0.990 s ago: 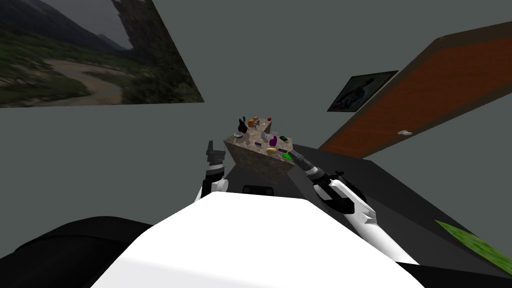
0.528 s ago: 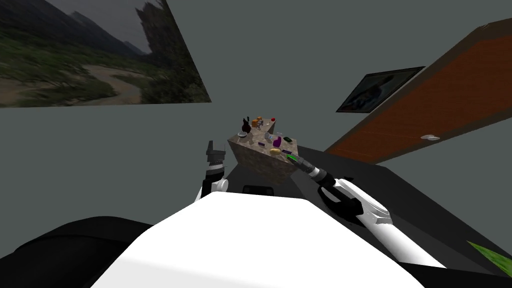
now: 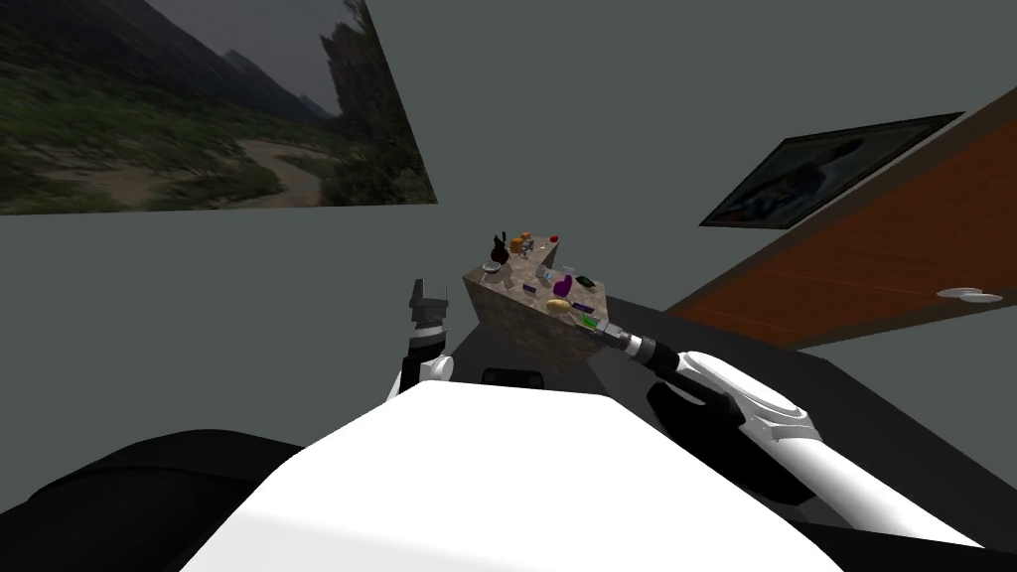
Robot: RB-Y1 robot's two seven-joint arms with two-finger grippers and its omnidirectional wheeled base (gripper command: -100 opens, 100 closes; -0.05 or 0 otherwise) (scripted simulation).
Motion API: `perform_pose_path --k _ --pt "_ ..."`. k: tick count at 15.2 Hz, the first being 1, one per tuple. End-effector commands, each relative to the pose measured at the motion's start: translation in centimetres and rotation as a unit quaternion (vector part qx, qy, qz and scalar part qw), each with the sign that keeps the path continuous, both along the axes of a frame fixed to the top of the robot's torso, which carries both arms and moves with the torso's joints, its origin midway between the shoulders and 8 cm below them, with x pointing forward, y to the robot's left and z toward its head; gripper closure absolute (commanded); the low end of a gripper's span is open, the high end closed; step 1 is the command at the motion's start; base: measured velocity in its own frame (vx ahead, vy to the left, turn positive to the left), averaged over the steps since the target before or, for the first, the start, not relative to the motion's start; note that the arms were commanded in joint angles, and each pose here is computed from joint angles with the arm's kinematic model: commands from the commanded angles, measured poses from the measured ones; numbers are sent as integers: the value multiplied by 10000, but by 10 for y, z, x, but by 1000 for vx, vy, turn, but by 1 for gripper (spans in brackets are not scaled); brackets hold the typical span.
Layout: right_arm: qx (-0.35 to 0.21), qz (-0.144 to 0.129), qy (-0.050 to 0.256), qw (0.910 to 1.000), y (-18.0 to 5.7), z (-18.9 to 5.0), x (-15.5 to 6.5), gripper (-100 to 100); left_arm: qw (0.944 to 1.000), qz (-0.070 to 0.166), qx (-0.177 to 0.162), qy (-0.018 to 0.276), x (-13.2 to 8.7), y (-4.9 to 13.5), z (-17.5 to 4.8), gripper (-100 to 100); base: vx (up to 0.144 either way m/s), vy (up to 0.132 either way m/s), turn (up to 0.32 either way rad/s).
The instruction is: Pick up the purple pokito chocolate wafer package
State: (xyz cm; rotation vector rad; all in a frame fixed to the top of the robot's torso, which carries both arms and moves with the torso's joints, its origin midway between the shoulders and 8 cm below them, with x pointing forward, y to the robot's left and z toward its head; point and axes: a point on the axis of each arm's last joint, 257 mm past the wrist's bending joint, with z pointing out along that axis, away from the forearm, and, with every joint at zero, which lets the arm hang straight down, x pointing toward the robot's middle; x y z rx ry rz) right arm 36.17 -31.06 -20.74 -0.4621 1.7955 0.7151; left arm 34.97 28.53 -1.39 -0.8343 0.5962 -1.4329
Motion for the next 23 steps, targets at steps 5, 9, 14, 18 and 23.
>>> perform_pose_path --k 5,9,14,18,23 --pt "-1037 245 510 9930 -38 -33 -15 -100 10000 0 0 0 0 0 0 0 47 30 142" --pt "-1664 331 922 9812 -74 -53 -27 -100 10000 0 0 0 0 0 0 0 51 32 133" --pt "-2422 444 1350 9598 -118 -69 -42 -100 10000 0 0 0 0 0 0 0 58 23 142" --pt "-3084 518 1771 9332 -162 -78 -58 -100 10000 0 0 1 0 0 0 0 90 25 173" --pt "-3684 580 2190 9017 -205 -81 -76 -100 10000 0 0 1 0 0 0 0 96 13 154"
